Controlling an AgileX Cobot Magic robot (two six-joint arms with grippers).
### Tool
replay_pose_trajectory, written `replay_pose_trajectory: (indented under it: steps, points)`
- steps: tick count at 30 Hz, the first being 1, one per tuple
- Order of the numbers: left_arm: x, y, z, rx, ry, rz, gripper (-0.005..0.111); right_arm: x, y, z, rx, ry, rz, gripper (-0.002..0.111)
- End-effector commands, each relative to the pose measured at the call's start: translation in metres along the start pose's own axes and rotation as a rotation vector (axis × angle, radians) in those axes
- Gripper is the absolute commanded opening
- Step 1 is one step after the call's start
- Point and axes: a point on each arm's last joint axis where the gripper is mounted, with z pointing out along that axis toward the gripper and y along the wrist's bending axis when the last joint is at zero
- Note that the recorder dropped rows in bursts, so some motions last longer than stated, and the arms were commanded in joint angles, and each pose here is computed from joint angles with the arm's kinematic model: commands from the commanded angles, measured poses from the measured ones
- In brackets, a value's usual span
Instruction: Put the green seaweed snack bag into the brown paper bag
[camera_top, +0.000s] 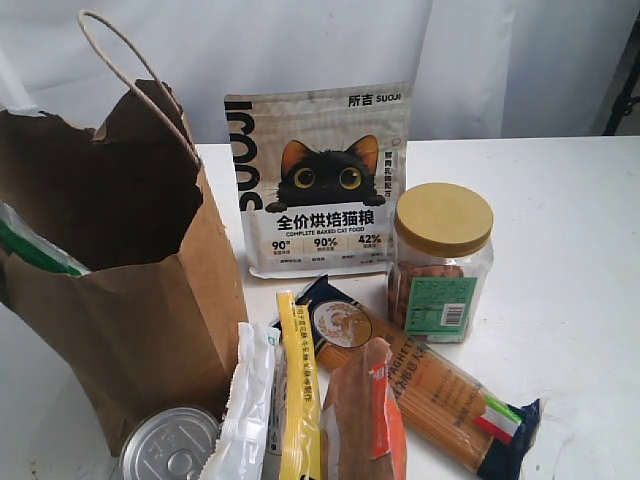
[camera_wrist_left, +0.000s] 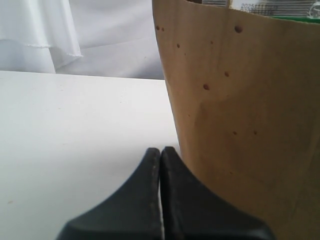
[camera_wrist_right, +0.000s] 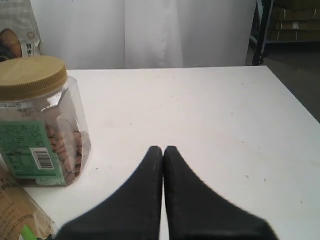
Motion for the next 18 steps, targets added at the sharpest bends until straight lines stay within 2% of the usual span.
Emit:
replay_pose_trajectory:
  steps: [1,18]
  points:
    - [0.0005,-0.0003,0.0001,0.006,-0.009,-0.001,0.001,0.0028,-0.0002,-0.0001,0.003,0.021,-0.026,0.0]
    - [0.0005,-0.0003,0.0001,0.006,-0.009,-0.001,0.001,0.0042,-0.0001,-0.0002,0.002,0.037,-0.032,0.0]
